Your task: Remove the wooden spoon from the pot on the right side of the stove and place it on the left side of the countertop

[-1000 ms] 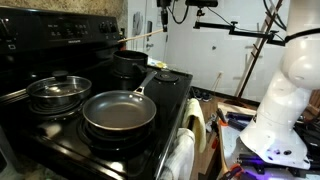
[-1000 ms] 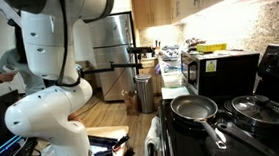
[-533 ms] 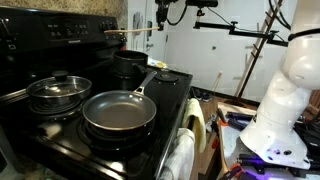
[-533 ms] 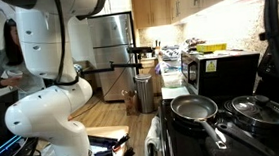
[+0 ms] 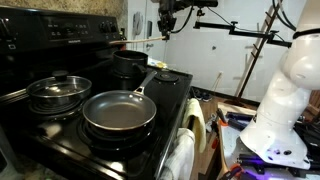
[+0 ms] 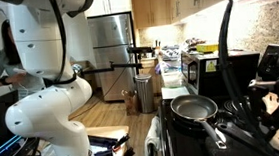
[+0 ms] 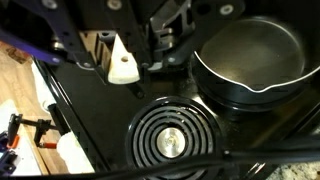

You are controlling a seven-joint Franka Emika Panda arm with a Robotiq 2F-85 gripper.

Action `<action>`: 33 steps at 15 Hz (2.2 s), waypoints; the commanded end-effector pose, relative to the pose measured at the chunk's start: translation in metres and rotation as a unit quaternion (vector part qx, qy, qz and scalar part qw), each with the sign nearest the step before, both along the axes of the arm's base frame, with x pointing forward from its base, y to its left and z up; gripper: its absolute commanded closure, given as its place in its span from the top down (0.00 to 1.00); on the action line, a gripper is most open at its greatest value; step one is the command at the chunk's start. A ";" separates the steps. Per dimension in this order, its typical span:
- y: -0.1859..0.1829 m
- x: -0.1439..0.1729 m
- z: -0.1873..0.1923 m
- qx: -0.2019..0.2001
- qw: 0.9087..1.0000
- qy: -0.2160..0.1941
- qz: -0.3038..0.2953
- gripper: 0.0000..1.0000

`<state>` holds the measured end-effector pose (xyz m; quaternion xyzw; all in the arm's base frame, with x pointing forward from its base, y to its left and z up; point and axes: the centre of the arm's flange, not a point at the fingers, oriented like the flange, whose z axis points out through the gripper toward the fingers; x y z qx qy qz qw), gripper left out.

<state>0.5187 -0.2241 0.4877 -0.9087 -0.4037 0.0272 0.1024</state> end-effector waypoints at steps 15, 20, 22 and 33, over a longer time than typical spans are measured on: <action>0.110 -0.018 -0.028 -0.050 0.981 -0.028 0.183 0.07; 0.168 -0.001 -0.048 -0.072 0.953 -0.027 0.292 0.07; 0.185 0.006 -0.050 -0.088 0.942 -0.046 0.322 0.07; 0.218 0.016 -0.044 -0.083 0.929 -0.071 0.354 0.07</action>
